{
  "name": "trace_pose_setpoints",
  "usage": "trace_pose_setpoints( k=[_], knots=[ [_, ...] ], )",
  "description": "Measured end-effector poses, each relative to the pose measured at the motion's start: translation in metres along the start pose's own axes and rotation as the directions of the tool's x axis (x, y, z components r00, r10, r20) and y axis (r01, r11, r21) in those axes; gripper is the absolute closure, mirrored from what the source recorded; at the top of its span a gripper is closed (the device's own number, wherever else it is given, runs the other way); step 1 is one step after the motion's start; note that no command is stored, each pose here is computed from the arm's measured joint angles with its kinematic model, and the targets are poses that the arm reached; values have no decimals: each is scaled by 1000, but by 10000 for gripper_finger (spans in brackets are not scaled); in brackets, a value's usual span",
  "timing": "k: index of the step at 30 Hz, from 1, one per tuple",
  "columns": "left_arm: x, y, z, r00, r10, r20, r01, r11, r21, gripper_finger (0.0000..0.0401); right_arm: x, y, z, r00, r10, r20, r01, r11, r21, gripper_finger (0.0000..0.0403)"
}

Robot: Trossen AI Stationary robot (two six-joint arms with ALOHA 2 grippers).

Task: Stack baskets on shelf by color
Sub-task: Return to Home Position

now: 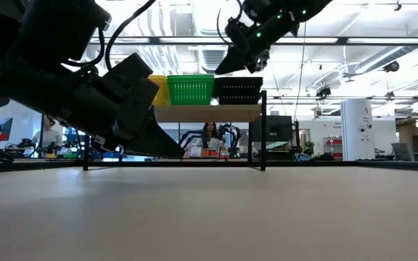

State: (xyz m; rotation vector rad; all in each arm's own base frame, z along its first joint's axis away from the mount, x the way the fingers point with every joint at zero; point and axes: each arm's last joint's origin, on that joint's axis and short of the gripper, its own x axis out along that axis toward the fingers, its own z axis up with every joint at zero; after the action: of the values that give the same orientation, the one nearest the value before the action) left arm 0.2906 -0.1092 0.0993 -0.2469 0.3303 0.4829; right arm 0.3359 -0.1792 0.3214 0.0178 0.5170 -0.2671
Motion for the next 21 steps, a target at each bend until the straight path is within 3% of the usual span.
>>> trace_pose_setpoints(
  k=[7, 12, 21],
  knots=[
    [-1, -1, 4, 1000, 6, 13, -7, 998, 67, 401, 6, 0, -1, 1000, 4, 7, -4, 1000, -28, 394],
    [-21, -3, 50, 985, 46, 166, -65, 992, 111, 401, -25, 10, 3, 998, 6, 66, -3, 999, -39, 394],
    [-70, 14, 110, 973, 7, 229, -53, 980, 193, 401, -90, 68, -76, 990, 123, 66, -121, 992, -36, 394]
  ],
)
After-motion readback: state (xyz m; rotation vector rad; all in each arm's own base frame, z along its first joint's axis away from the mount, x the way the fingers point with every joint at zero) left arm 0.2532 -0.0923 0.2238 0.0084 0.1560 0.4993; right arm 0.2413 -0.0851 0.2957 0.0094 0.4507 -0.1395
